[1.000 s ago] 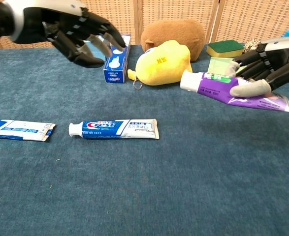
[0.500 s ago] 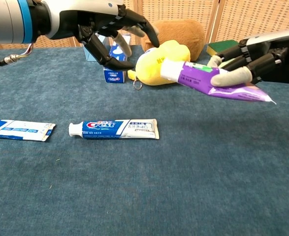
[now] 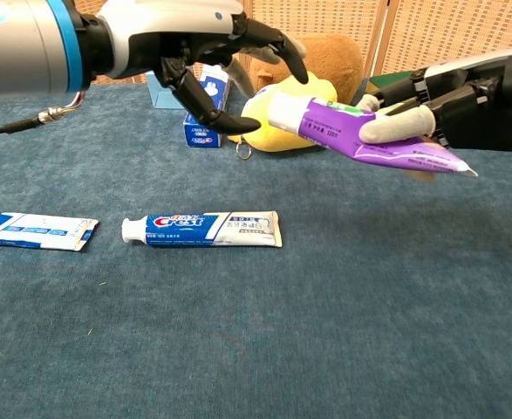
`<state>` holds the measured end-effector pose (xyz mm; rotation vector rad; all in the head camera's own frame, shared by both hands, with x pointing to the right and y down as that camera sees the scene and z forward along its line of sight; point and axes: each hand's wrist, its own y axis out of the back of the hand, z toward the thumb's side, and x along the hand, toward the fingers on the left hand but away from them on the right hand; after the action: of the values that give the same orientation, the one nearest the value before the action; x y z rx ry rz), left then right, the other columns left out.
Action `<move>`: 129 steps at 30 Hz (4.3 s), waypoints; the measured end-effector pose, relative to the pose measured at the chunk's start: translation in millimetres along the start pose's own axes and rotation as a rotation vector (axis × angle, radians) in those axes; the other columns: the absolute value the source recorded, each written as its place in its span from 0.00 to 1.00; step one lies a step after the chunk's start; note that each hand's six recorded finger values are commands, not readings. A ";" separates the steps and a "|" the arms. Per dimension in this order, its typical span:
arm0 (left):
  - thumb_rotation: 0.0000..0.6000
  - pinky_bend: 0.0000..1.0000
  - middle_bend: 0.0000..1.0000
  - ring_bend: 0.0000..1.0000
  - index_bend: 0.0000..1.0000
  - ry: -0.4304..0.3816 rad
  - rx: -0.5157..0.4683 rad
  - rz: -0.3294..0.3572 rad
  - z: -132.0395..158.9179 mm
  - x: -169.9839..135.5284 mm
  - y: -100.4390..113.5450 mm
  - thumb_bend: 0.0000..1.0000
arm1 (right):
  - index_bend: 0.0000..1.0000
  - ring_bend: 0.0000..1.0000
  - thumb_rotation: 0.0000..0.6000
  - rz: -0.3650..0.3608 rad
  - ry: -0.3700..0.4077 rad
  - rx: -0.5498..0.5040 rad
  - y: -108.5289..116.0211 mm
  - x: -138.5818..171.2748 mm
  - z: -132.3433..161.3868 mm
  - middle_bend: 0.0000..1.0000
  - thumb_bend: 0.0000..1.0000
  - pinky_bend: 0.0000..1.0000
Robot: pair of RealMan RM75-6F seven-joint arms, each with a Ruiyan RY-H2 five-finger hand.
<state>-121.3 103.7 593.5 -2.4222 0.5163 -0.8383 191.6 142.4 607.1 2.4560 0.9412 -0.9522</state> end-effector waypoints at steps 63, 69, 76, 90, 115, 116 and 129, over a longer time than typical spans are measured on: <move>1.00 0.20 0.05 0.00 0.29 -0.038 -0.042 0.018 11.5 14.0 10.5 0.34 | 0.94 0.71 1.00 0.088 -0.021 -0.177 -2.3 4.6 -0.6 0.75 0.51 0.71; 1.00 0.19 0.04 0.00 0.26 -0.046 -0.037 0.021 13.0 14.8 12.4 0.33 | 0.94 0.71 1.00 0.097 -0.012 -0.245 -4.7 4.8 3.5 0.75 0.51 0.71; 1.00 0.19 0.04 0.00 0.29 -0.052 -0.050 0.021 14.7 15.1 14.7 0.34 | 0.94 0.72 1.00 0.125 -0.002 -0.252 -7.3 6.9 4.6 0.75 0.51 0.71; 1.00 0.19 0.07 0.00 0.42 -0.059 -0.048 0.025 17.1 14.1 15.9 0.33 | 0.94 0.72 1.00 0.146 -0.008 -0.242 -7.3 8.7 0.7 0.75 0.52 0.71; 1.00 0.20 0.10 0.00 0.50 -0.060 -0.068 0.054 16.3 12.9 20.1 0.33 | 0.94 0.72 1.00 0.173 0.016 -0.305 5.8 19.1 -7.3 0.76 0.52 0.71; 1.00 0.20 0.10 0.00 0.50 -0.062 -0.069 0.055 16.7 12.8 20.3 0.33 | 0.94 0.72 1.00 0.174 0.018 -0.306 6.3 19.8 -7.5 0.76 0.52 0.71; 1.00 0.20 0.10 0.00 0.51 -0.072 -0.075 0.069 18.8 6.7 20.8 0.33 | 0.94 0.72 1.00 0.145 0.037 -0.357 18.1 23.8 -12.4 0.76 0.52 0.71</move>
<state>-107.8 90.5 571.8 -2.4774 0.6102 -0.7120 223.1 146.7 600.8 2.2093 0.8473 -0.6303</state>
